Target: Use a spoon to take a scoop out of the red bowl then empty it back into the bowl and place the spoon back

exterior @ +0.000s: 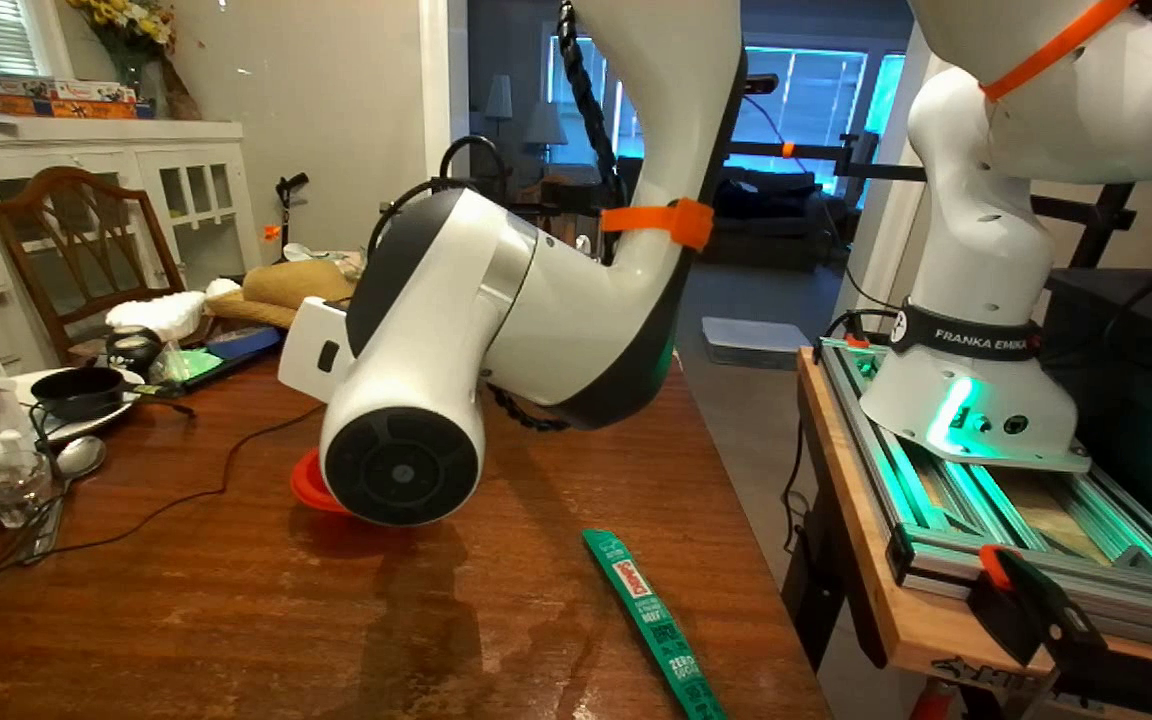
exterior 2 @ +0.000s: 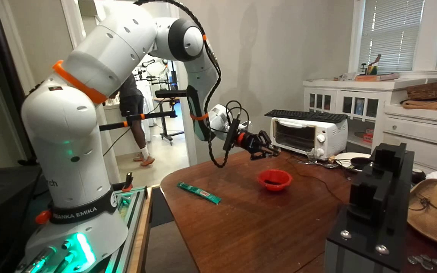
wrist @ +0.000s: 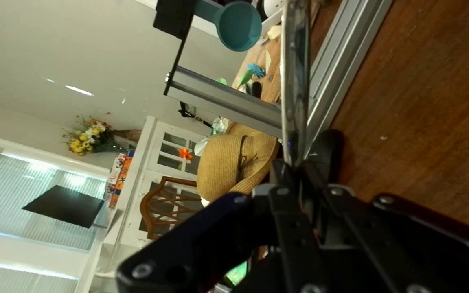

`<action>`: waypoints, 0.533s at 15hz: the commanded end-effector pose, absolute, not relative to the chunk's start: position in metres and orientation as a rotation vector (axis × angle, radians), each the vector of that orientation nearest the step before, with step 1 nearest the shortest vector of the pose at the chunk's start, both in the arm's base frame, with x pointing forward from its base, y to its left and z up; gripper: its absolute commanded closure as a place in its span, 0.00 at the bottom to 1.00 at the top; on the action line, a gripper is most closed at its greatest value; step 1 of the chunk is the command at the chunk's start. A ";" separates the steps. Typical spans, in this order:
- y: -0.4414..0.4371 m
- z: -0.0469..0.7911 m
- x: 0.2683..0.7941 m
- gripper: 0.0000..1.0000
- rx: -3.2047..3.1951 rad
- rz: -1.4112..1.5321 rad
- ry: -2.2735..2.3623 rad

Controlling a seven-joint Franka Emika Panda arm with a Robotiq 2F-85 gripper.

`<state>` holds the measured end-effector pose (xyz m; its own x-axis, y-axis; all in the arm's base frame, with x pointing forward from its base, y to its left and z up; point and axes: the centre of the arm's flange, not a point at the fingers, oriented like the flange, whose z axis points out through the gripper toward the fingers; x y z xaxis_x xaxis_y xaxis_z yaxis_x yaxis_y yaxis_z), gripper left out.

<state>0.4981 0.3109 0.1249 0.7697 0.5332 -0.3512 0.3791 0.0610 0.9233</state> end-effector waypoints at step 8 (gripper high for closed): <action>0.311 0.101 0.458 0.97 1.353 0.264 0.629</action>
<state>0.4697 0.3152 0.1139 0.8031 0.5247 -0.2823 0.2387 0.1507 0.9593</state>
